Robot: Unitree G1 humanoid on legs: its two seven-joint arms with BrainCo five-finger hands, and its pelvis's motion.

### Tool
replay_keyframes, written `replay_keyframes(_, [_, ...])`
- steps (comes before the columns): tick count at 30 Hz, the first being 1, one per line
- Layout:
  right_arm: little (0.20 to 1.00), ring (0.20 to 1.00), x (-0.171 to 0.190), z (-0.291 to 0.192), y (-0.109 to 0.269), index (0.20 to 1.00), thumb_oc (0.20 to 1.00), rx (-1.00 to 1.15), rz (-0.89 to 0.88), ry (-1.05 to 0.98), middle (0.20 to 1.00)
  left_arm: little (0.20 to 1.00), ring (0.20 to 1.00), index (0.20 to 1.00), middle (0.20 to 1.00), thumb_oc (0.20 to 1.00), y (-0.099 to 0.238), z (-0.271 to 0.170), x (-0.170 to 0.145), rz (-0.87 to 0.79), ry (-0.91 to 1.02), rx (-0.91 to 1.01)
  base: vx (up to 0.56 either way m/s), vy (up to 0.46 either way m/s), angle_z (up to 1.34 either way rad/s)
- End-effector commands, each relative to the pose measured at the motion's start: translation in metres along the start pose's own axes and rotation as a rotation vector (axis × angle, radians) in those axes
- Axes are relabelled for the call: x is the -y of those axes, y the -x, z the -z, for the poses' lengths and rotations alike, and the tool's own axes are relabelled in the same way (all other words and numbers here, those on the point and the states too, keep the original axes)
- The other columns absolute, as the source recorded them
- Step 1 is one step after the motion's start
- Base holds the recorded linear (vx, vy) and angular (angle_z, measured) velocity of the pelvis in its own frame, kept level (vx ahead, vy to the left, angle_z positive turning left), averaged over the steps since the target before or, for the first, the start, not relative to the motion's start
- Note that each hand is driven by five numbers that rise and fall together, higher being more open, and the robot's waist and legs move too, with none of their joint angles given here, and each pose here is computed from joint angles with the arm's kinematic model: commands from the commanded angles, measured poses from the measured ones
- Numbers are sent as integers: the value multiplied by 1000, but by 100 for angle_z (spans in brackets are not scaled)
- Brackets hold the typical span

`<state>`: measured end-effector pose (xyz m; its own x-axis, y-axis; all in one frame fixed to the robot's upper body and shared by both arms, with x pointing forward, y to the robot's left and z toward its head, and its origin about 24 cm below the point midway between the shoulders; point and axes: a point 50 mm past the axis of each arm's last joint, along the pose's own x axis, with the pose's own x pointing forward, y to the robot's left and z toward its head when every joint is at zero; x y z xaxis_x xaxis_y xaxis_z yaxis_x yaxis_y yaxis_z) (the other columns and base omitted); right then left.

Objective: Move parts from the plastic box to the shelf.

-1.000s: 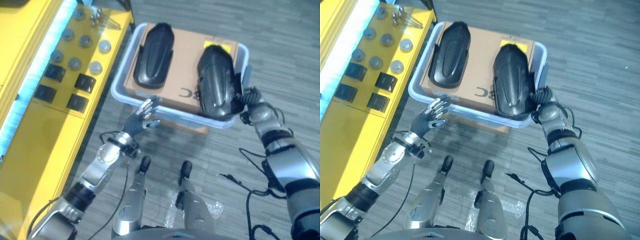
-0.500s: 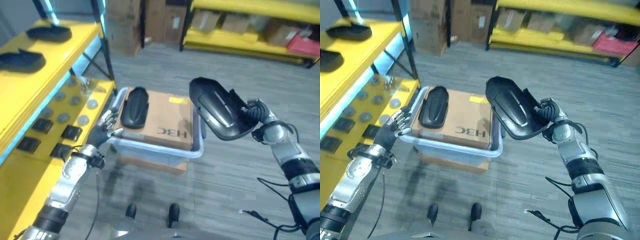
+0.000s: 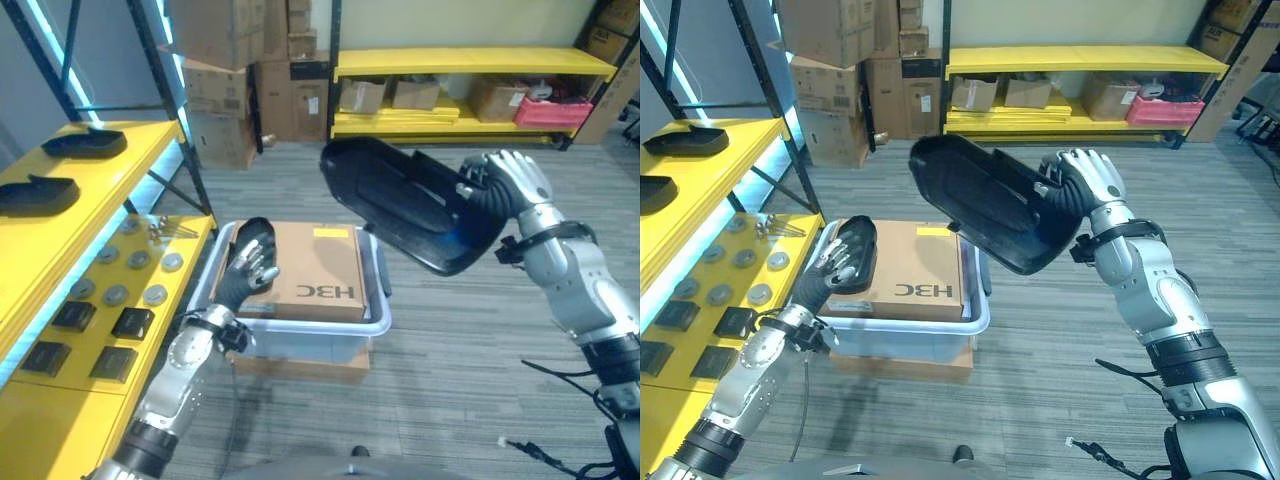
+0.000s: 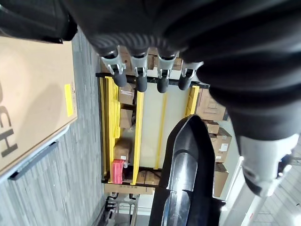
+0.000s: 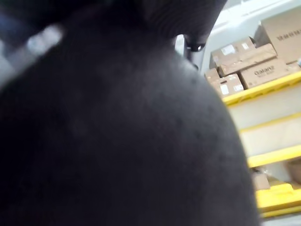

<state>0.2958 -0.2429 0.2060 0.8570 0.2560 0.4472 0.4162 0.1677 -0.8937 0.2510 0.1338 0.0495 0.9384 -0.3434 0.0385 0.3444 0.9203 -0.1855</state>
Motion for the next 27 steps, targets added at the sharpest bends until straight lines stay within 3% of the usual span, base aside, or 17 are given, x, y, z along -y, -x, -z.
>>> replay_keyframes(1, [200,200,35,2,-11,200,200,24,208,84,200,1000,1000,1000,1000,1000,-15,-8,-4,-9,16,28,0,0,0])
replay_keyframes(18, [200,200,8,-48,-33,200,200,183,201,-38,200,1000,1000,1000,1000,1000,-40,-20,32,124,140,44,-2,-1,1])
replay_keyframes(27, [200,200,6,-62,-36,200,200,232,218,-15,200,1000,1000,1000,1000,1000,-41,-15,31,83,162,30,-5,-6,6])
